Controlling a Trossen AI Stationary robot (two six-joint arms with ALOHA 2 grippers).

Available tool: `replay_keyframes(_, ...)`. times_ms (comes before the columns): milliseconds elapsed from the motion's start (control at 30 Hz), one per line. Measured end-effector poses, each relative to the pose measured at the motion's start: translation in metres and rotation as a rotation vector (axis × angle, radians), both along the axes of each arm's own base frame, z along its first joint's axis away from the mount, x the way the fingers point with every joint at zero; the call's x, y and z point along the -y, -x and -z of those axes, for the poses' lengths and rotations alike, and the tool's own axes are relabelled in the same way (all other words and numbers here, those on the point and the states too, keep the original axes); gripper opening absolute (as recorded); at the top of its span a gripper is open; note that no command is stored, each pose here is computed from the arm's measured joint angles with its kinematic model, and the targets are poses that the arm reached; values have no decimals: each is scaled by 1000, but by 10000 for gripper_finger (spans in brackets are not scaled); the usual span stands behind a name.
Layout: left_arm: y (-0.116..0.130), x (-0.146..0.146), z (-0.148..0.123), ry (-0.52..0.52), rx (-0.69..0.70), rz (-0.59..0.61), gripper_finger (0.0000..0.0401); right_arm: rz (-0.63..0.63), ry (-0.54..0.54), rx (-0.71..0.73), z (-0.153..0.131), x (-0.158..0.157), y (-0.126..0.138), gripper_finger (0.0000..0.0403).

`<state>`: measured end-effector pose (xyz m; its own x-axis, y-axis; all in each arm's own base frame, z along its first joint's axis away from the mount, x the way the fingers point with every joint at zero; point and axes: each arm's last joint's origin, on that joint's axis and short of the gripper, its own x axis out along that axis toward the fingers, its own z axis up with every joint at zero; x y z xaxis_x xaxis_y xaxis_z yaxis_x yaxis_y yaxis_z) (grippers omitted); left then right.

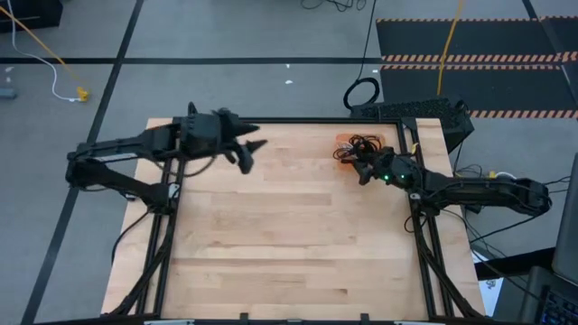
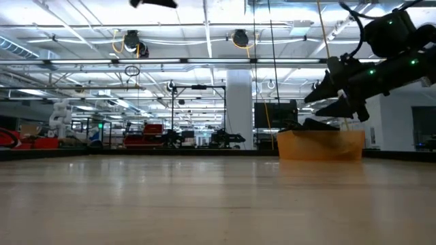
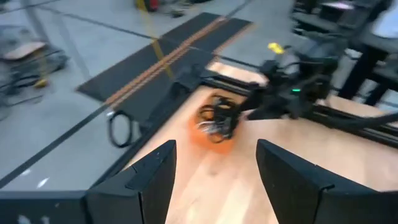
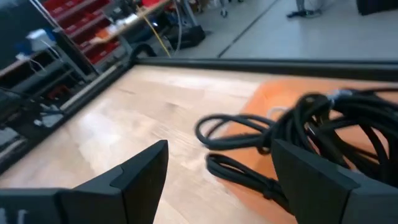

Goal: Pick and place USB-C Cables
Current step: Return to Home Position

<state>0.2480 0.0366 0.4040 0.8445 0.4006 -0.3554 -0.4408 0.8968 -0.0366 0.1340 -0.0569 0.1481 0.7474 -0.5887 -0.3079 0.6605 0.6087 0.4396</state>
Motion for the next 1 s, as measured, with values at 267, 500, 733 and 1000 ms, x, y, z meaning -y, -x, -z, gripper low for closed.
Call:
replay_keyframes(267, 44, 1, -5, 48, -56, -188, 223, 35, 17, 17, -5, -1, 6, 272)
replay_keyframes(500, 64, 2, -2, 62, -123, -263, 223, 8, 48, 41, -10, -3, 9, 257)
replay_keyframes(733, 89, 1, 7, 68, -232, -429, 223, -146, 67, 87, -16, -7, 9, 256)
replay_keyframes(1000, 104, 10, 52, 139, -303, -525, 223, -164, 64, 110, -18, -8, 10, 256)
